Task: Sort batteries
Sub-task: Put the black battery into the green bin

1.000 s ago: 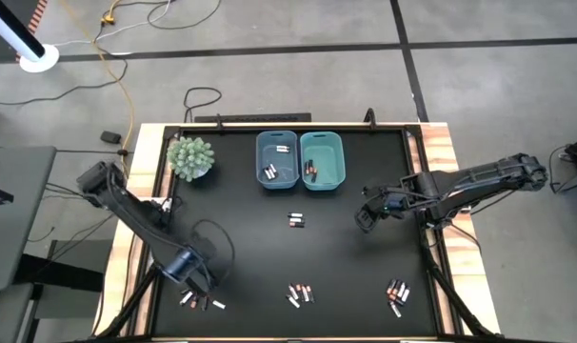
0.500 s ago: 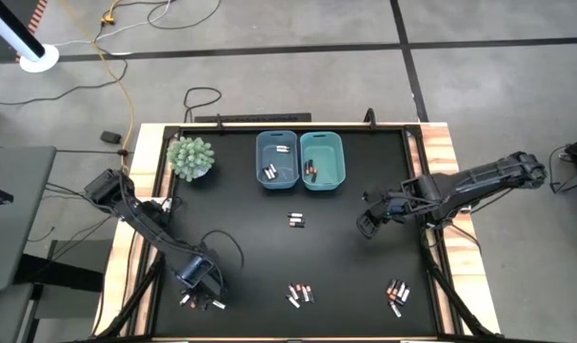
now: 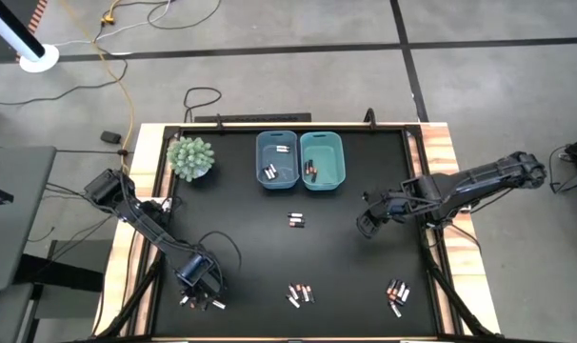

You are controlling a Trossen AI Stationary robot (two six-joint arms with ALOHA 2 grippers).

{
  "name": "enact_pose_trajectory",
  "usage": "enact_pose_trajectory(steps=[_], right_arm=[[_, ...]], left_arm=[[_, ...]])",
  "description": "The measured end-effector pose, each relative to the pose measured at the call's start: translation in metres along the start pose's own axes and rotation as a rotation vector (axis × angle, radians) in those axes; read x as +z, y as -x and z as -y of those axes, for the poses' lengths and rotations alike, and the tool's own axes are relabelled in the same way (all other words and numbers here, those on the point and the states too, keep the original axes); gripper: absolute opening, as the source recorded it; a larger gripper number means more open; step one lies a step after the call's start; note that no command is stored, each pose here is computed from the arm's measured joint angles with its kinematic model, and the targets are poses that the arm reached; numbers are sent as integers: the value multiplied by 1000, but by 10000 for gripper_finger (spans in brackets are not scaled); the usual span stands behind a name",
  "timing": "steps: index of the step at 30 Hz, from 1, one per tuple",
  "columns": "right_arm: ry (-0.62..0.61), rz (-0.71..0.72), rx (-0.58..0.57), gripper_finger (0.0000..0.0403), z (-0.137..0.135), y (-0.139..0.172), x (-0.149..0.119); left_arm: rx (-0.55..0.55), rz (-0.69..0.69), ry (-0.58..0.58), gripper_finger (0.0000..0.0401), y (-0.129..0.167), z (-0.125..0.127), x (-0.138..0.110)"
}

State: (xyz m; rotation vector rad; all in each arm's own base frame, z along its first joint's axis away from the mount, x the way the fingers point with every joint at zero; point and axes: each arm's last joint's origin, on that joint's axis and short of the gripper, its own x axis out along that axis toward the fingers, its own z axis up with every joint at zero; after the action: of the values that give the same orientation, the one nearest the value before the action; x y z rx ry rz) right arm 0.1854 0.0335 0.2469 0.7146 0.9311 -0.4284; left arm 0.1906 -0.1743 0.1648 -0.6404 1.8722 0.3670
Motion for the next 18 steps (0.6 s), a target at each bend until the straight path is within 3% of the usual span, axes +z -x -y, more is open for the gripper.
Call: enact_pose_trajectory(steps=[8,18], right_arm=[[1,0,-1,118,0,0,0],[3,0,-1,118,0,0,0]], left_arm=[[30,-34,58,157,-16,-13,3],[24,-11,24,157,-24,-17,5]])
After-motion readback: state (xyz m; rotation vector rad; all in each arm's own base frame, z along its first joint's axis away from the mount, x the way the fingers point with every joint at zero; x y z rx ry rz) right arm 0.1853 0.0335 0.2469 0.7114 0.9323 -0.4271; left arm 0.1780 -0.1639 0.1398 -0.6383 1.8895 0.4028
